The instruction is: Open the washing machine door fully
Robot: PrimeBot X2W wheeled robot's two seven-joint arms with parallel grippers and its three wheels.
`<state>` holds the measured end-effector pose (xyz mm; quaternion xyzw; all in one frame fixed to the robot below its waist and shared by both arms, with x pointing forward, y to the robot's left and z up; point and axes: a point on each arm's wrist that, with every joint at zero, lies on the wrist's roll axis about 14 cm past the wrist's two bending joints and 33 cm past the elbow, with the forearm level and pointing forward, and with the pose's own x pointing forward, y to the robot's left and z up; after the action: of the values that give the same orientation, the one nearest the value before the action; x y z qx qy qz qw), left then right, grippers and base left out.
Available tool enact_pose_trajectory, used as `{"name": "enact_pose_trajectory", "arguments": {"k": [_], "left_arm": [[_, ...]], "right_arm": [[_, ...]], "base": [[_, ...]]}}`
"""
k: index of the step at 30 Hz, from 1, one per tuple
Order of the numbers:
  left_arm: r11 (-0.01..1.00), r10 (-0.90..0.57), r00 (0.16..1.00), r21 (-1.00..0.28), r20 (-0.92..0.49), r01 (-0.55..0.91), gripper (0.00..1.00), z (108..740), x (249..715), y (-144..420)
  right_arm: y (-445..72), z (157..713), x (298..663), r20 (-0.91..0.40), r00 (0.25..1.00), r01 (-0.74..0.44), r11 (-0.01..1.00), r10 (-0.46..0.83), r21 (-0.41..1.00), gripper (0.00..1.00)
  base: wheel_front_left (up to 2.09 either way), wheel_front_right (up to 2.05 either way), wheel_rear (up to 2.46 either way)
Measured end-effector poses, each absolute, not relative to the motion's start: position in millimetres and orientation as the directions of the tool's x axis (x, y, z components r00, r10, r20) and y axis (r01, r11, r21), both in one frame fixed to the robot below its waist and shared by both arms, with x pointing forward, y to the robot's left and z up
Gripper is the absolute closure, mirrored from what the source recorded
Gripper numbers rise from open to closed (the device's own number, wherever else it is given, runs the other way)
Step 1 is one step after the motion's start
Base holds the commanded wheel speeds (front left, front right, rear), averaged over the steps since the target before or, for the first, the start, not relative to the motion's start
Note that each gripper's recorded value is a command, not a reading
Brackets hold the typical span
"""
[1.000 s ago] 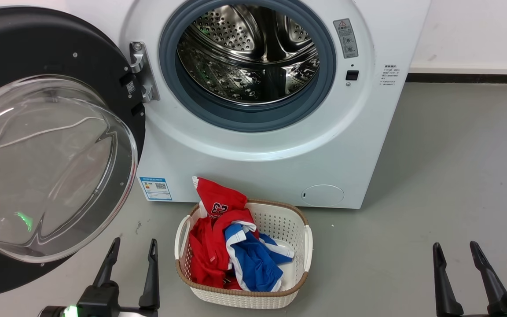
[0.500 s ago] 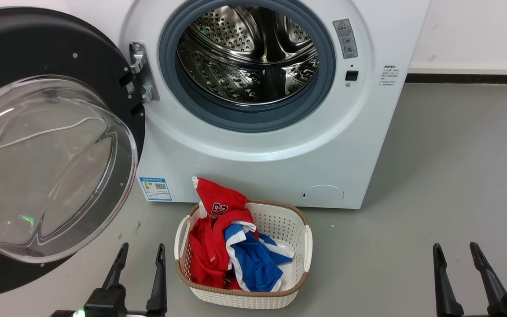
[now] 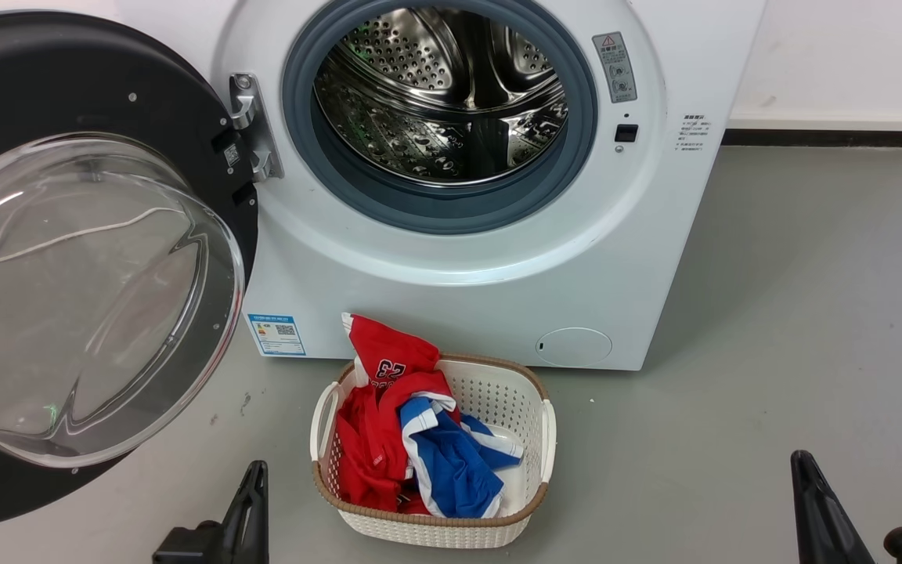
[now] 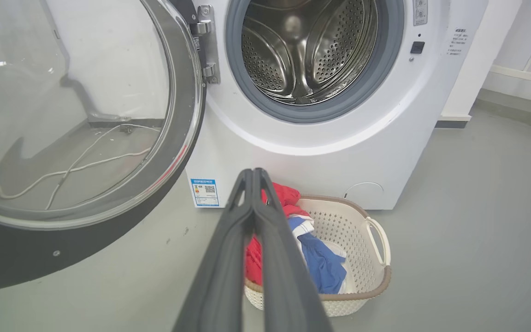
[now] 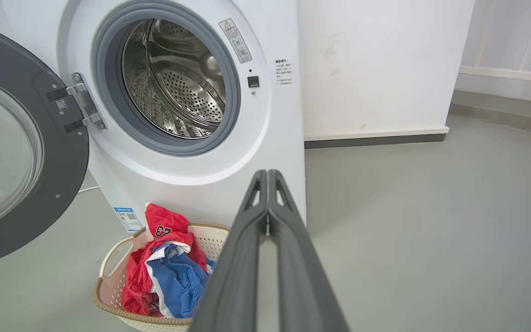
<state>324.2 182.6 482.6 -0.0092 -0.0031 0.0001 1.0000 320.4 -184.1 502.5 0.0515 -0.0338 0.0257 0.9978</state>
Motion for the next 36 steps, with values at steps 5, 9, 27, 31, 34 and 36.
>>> {"name": "enact_pose_trajectory", "arguments": {"k": [5, 9, 27, 31, 34, 36], "left_arm": [[0.992, 0.024, 0.999, -0.123, -0.022, -0.026, 1.0, 478, 326, 188], [0.979, 0.043, 0.999, -0.2, -0.03, -0.048, 1.0, 478, 329, 192], [0.861, 0.073, 0.995, -0.499, -0.072, -0.1, 1.0, 477, 341, 200], [0.826, 0.075, 0.994, -0.553, -0.077, -0.105, 1.0, 478, 344, 201], [0.8, 0.077, 0.994, -0.59, -0.082, -0.11, 1.0, 478, 346, 202], [0.781, 0.076, 0.993, -0.615, -0.087, -0.114, 1.0, 477, 346, 202]], "right_arm": [[-186, 498, 322, 0.053, 0.998, -0.037, 0.978, 0.027, 0.205, 1.0], [-188, 498, 326, 0.049, 0.999, -0.027, 0.959, 0.014, 0.283, 1.0], [-195, 496, 340, 0.018, 1.0, 0.01, 0.829, -0.024, 0.559, 1.0], [-195, 496, 344, 0.013, 1.0, 0.014, 0.794, -0.028, 0.608, 1.0], [-196, 496, 346, 0.008, 0.999, 0.019, 0.766, -0.031, 0.642, 1.0], [-196, 496, 347, 0.006, 0.999, 0.02, 0.749, -0.031, 0.662, 1.0]], "base": [[0.0, 0.0, 0.0], [0.0, 0.0, 0.0], [0.0, 0.0, 0.0], [0.0, 0.0, 0.0], [0.0, 0.0, 0.0], [0.0, 0.0, 0.0]]}}
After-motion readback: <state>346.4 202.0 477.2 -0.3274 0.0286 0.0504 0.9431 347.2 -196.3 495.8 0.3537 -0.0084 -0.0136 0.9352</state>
